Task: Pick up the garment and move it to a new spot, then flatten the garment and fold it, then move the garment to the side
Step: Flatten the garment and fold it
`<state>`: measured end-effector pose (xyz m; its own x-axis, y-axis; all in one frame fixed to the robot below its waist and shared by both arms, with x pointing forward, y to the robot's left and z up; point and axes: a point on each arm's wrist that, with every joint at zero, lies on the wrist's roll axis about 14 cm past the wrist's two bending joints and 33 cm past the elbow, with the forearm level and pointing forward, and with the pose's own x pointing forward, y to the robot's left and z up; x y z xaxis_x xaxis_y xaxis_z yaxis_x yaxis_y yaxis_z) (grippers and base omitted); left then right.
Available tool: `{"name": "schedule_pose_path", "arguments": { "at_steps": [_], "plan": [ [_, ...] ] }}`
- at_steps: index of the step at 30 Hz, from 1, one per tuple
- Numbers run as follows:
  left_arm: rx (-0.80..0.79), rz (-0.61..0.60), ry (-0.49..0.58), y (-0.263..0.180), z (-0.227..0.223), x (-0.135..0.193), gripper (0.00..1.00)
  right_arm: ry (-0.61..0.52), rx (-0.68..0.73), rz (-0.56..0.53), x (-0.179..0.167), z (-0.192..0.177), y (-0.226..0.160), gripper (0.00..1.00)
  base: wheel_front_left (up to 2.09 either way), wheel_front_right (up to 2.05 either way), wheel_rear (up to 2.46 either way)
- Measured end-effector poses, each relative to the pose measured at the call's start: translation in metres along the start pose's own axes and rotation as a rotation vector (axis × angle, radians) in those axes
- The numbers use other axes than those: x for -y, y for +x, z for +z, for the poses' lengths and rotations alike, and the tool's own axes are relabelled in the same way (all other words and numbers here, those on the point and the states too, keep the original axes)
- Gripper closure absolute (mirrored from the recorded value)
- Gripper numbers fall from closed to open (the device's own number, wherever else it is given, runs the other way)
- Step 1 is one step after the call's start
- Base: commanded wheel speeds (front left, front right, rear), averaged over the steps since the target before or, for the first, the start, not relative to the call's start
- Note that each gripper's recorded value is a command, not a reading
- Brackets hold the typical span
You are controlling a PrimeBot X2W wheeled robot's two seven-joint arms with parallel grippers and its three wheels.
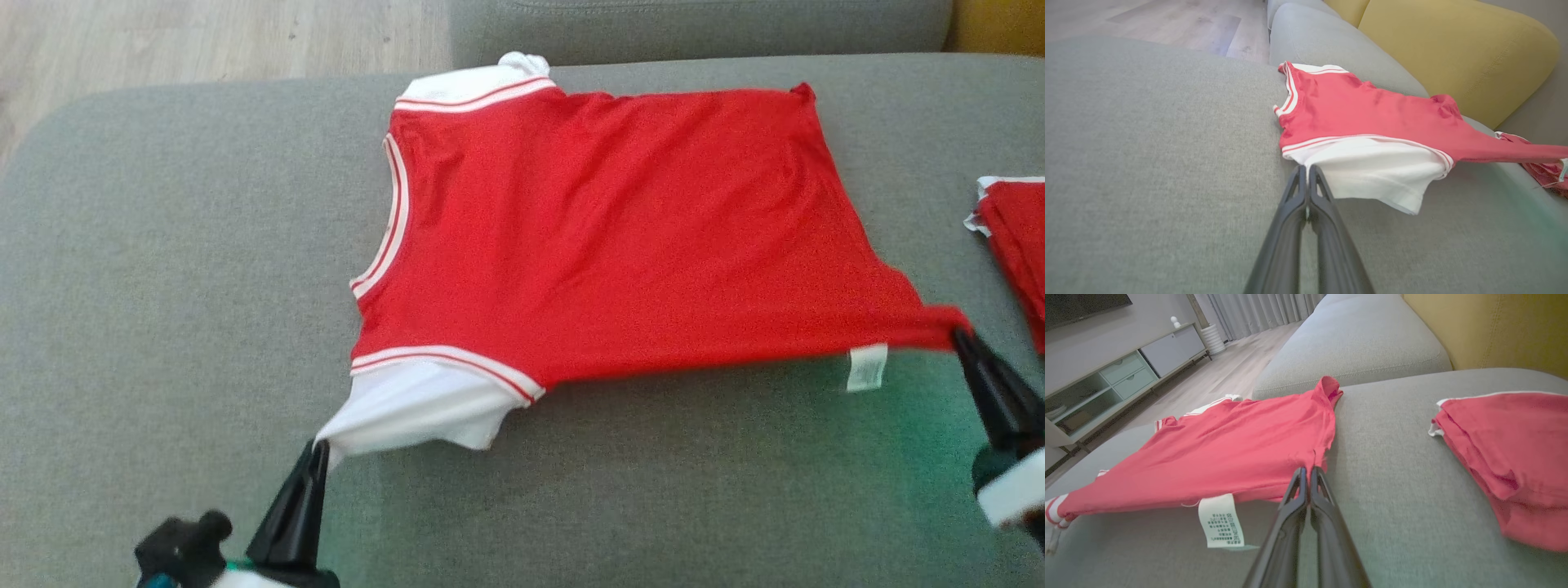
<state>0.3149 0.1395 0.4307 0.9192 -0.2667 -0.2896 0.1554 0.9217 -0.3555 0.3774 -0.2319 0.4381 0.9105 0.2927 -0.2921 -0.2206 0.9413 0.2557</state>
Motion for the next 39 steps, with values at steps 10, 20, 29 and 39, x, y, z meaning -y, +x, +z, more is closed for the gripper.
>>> {"name": "schedule_pose_path", "arguments": {
  "at_steps": [10,20,29,39],
  "plan": [
    [-0.002,0.008,-0.038,-0.007,0.004,0.003,1.0,0.033,0.013,0.002,-0.01,-0.008,-0.011,1.0,0.0,0.0,0.0],
    [0.097,-0.086,0.033,0.07,0.067,0.006,1.0,0.027,0.004,0.009,-0.007,0.005,0.031,1.0,0.0,0.0,0.0],
    [0.085,-0.129,0.099,0.143,0.085,0.005,1.0,-0.036,-0.033,0.027,0.001,0.01,0.084,1.0,0.0,0.0,0.0],
    [0.044,-0.094,0.099,0.175,0.057,-0.005,0.0,-0.058,-0.035,-0.003,0.014,0.004,0.107,0.0,0.0,0.0,0.0]
  ]
}}
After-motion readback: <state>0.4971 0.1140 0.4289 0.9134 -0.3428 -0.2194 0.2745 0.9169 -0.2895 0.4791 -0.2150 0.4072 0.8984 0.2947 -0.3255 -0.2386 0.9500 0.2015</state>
